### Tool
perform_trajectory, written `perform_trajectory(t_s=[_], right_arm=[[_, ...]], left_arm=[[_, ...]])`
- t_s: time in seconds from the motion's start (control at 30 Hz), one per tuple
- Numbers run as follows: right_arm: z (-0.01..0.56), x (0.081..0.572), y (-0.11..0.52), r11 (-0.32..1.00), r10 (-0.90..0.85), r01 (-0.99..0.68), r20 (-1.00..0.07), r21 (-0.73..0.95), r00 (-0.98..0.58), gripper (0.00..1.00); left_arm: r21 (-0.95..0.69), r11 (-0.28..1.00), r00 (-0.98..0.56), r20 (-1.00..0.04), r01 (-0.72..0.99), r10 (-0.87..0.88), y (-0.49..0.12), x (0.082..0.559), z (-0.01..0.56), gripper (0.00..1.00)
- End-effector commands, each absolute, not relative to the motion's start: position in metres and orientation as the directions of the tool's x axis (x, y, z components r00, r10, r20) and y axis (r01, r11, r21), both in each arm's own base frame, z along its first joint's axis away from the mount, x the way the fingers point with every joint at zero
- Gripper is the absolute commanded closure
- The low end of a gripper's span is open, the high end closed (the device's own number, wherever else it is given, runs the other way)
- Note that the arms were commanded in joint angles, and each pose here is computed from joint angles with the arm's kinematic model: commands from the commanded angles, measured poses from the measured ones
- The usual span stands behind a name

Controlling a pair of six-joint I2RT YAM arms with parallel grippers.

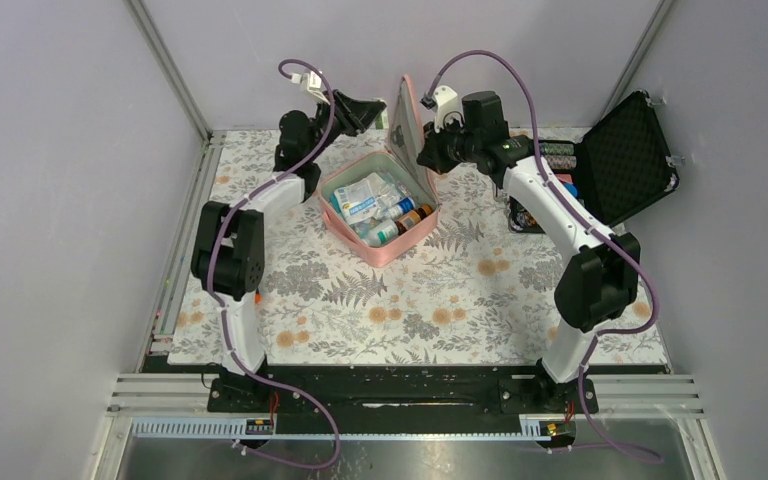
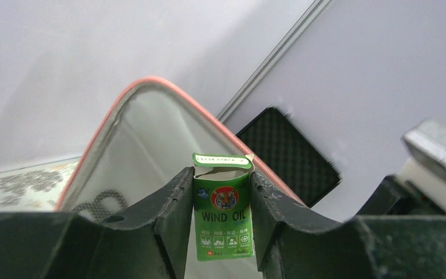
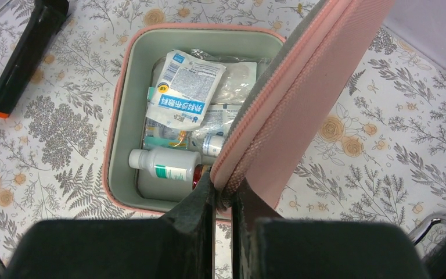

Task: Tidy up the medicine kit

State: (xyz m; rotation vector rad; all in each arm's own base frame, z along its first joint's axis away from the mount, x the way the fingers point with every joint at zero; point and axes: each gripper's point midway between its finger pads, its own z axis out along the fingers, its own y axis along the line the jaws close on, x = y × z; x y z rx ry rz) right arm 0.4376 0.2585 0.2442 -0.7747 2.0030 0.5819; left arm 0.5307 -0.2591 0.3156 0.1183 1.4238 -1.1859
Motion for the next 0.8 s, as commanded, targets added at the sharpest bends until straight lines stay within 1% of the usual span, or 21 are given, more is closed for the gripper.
perform_trajectory(t_s=[0.0, 0.13, 0.37, 0.6, 0.77], right_arm=[[0.195, 0.411, 0.254, 0.676, -0.385, -0.718, -0.754, 0.163, -0.533, 1.00], [0.198, 0.414, 0.256, 0.674, -0.382, -0.720, -0.758, 0.163, -0.529, 1.00], [0.199, 0.412, 0.261, 0.668, -0.403, -0.732, -0.760, 0.137, -0.510, 1.00], [0.201, 0.413, 0.261, 0.670, -0.399, -0.730, -0.763, 0.136, -0.508, 1.00], [0.202, 0.415, 0.260, 0.676, -0.399, -0.725, -0.764, 0.129, -0.508, 1.00]], left_arm=[[-0.591, 0.271, -0.228, -0.633, 0.760, -0.740, -0.259, 0.521, 0.400, 0.62], [-0.628, 0.203, -0.282, -0.584, 0.752, -0.761, -0.273, 0.521, 0.400, 0.62], [-0.732, 0.137, -0.380, -0.492, 0.667, -0.783, -0.289, 0.535, 0.367, 0.63], [-0.789, 0.112, -0.441, -0.449, 0.605, -0.777, -0.303, 0.537, 0.335, 0.63], [-0.806, 0.113, -0.454, -0.436, 0.580, -0.777, -0.304, 0.537, 0.320, 0.64]])
